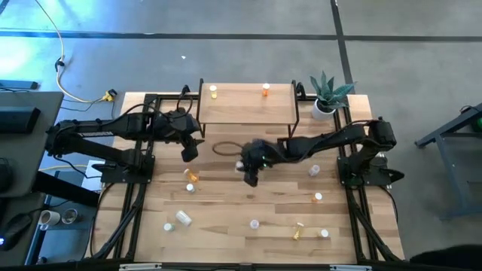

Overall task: Pick and place medicine bottles onto shelf by color
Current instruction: Put the right blue medicine bottle on the shelf

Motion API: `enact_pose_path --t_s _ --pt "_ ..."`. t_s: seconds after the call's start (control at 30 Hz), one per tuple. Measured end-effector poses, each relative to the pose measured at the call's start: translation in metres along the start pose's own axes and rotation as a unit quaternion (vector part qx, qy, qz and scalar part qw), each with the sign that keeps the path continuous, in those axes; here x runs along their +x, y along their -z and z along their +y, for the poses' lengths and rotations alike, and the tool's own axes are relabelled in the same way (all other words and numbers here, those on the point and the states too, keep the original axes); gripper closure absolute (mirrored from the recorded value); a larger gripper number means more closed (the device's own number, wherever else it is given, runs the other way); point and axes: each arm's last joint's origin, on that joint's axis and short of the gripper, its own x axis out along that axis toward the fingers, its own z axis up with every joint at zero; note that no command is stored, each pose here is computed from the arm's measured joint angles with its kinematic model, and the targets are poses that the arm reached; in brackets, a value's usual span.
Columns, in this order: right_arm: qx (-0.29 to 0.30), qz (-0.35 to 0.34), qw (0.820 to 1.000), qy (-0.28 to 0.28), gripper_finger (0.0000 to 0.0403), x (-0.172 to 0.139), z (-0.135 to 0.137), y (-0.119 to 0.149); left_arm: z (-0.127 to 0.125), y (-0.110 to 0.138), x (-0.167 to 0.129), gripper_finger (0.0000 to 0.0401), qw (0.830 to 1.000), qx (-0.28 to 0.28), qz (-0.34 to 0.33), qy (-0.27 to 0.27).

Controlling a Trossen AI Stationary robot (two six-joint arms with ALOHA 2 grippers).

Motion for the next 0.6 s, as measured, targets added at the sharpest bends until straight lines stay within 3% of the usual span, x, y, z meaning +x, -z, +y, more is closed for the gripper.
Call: enact_pose_path --t_s 0.37,0.6 --pt "-0.014 -0.068 0.991 0.113 0.0286 -0.043 -0.039 -0.086 0.020 -0.001 0.003 0.0192 0.999 -0.015 0.006 -0.036" --pt "-0.015 -0.117 0.978 0.171 0.0286 -0.083 -0.083 -0.133 0.026 -0.001 0.004 0.0192 0.999 -0.025 0.007 -0.046"
